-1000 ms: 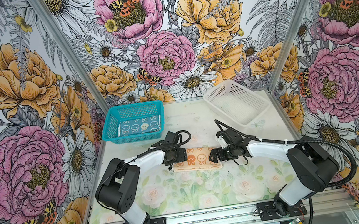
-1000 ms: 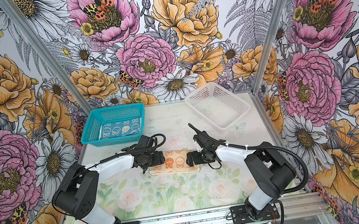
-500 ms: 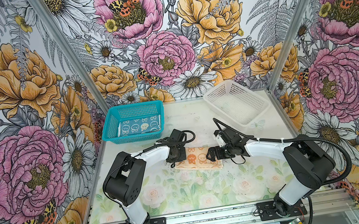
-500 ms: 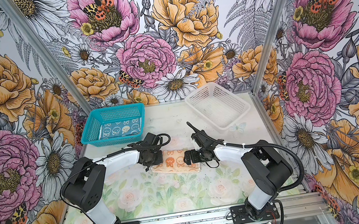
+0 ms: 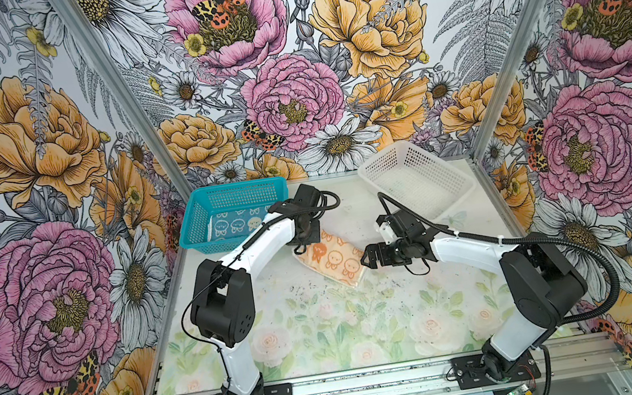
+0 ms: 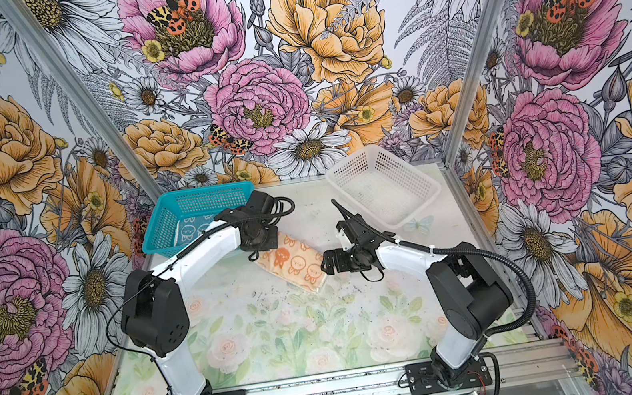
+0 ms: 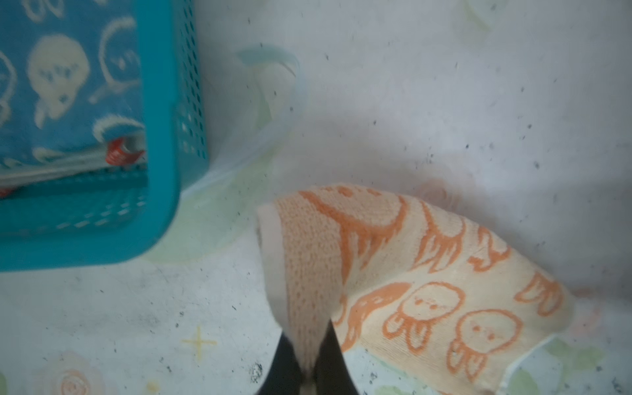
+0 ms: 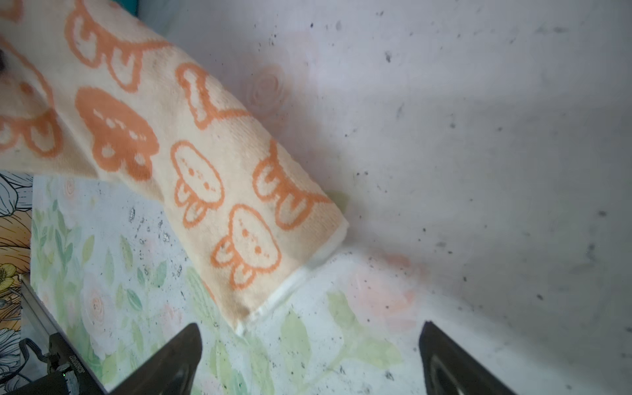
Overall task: Fold and stack the towels
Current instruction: 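Carry the folded towel with the left gripper into the teal basket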
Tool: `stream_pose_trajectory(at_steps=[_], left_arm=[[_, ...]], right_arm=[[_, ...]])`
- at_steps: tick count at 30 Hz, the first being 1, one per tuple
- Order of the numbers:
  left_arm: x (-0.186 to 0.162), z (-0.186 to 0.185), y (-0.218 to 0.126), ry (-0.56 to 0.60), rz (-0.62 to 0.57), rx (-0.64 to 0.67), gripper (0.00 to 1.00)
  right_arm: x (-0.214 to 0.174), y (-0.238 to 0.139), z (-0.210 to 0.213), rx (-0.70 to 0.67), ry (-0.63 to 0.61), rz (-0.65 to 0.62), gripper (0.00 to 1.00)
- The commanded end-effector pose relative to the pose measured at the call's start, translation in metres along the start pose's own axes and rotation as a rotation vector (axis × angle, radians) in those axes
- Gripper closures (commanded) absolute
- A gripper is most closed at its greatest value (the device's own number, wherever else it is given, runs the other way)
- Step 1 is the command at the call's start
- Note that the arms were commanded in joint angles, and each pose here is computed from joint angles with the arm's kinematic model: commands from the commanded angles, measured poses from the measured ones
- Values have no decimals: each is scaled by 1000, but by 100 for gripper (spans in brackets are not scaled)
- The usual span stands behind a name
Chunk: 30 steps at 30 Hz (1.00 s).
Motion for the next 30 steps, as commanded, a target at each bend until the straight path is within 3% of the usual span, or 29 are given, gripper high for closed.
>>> stream_pose_trajectory(at_steps=[1,5,14,24,30], left_arm=[[21,20,-9,84,2,145,100],[51,42,-11,95,-44,226,100],[83,131,3,-20,-72,352,100],[75,189,38,36,-36,392,100],[66,218,58,-11,-40,432,100]], right_arm=[[16,-5,8,19,-21,-9,1],[35,-16,23,58,-35,-44,1],[64,-15,45,97,-62,-54,1],[75,1,57,117,-72,-26,1],[74,8,58,127,-69,0,1]])
Point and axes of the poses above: each gripper's point midway between its finger pads, its own y axis out along the fingers, its own z axis along the line the jaws close on, x = y × z, the point moved 10 cm from there along -y, back along the fingers, and after that the axes turned 2 degrees about y, right-handed, at the moved point
